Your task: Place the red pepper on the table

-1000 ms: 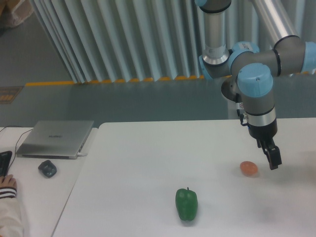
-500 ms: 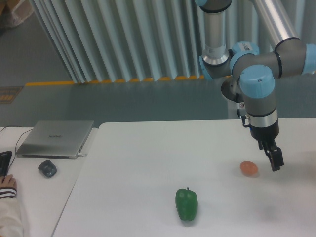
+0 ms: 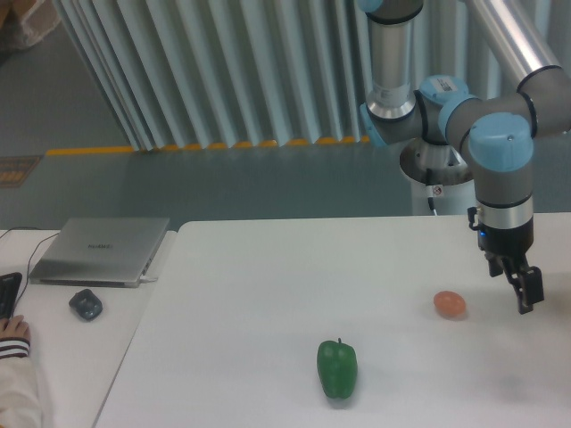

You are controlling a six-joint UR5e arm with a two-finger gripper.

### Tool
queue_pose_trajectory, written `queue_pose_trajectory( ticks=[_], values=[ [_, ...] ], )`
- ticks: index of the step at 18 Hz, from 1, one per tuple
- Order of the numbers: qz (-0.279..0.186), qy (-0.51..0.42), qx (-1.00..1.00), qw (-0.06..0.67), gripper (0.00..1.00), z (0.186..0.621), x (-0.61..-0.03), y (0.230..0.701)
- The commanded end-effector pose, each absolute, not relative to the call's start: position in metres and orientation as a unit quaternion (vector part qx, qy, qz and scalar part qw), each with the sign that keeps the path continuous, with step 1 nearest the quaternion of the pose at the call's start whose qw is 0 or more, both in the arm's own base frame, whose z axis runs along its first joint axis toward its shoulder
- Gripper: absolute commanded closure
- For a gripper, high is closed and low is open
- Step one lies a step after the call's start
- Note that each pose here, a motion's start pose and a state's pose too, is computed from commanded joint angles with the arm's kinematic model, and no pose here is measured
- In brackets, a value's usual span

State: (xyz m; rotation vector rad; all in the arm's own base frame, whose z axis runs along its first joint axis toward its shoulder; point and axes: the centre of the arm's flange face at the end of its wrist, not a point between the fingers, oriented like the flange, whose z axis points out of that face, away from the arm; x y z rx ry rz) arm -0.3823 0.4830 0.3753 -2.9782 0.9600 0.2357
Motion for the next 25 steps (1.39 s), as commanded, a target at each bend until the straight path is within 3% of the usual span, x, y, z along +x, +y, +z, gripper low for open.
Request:
queue_pose_trajectory(
  ticks=[8, 15, 25],
  values=[
    [0.118, 0.285, -0.951, 0.015, 0.00, 0.393, -0.422, 0.485],
    [0.138, 0.220, -0.964, 0.055, 0.00, 0.398, -0.508, 0.445],
    [0.164, 0.185, -0.966, 0.073, 0.00, 0.383, -0.563, 0.413]
  ],
)
